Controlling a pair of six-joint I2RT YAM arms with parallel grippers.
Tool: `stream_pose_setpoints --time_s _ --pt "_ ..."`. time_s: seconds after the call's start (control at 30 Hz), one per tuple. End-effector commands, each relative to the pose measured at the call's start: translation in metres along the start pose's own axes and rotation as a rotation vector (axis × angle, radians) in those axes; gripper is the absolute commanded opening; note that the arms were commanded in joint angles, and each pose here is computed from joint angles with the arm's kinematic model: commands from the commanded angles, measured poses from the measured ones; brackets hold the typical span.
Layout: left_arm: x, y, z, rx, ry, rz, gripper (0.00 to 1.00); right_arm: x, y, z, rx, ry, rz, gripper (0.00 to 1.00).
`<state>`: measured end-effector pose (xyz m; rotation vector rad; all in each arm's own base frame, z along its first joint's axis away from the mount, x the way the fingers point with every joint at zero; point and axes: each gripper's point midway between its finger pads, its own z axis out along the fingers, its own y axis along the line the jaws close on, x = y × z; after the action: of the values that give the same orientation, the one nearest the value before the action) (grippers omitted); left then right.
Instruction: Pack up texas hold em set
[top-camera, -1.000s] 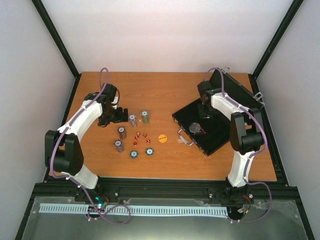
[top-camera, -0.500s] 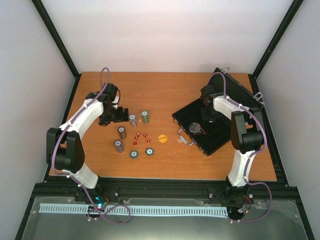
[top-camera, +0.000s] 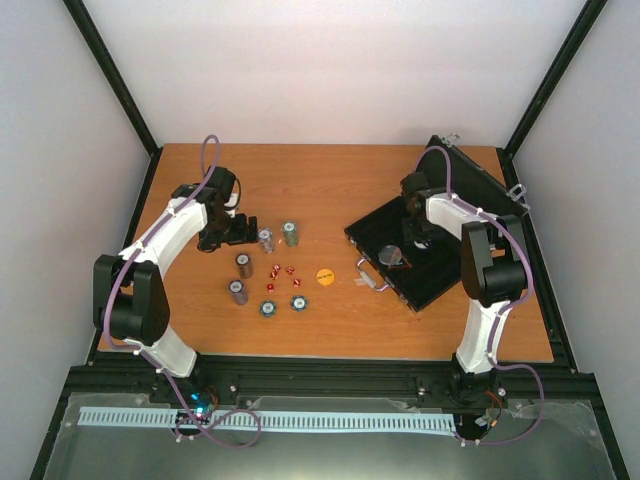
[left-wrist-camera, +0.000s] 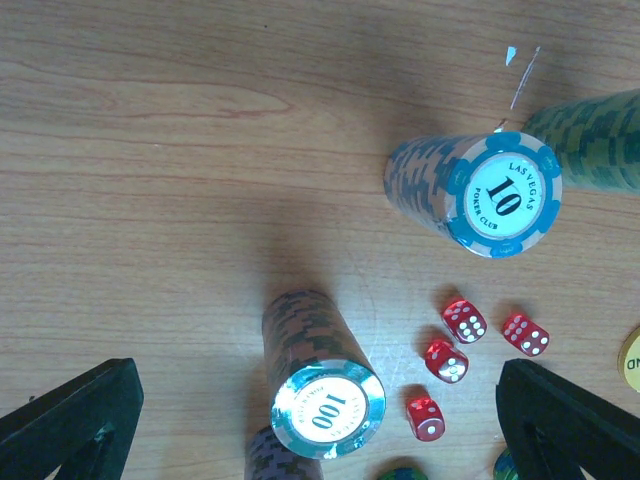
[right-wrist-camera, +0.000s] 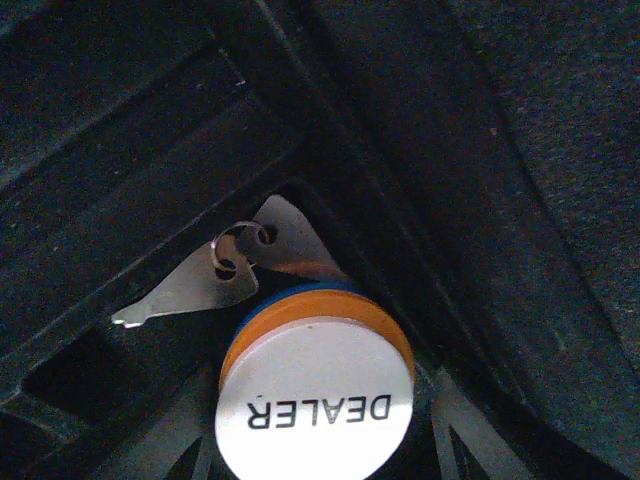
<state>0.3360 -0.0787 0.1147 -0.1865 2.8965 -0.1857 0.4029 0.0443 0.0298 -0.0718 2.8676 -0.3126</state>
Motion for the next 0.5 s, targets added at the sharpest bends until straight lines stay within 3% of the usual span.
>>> stream_pose_setpoints --time_s 0.0,0.4,0.47 --pt "-0.011 -0.008 -0.007 0.024 -0.028 0.018 1.0 0.01 -0.005 0.009 0.004 0.031 0.018 0.62" --pt "-0.013 -0.01 -0.009 0.035 -0.037 0.018 1.0 0.002 0.004 -0.029 -0.088 -0.027 0.033 0.65" --pt "-0.013 -0.01 -0.011 0.036 -0.042 0.019 1.0 -0.006 0.006 -0.047 -0.103 -0.069 0.026 0.71"
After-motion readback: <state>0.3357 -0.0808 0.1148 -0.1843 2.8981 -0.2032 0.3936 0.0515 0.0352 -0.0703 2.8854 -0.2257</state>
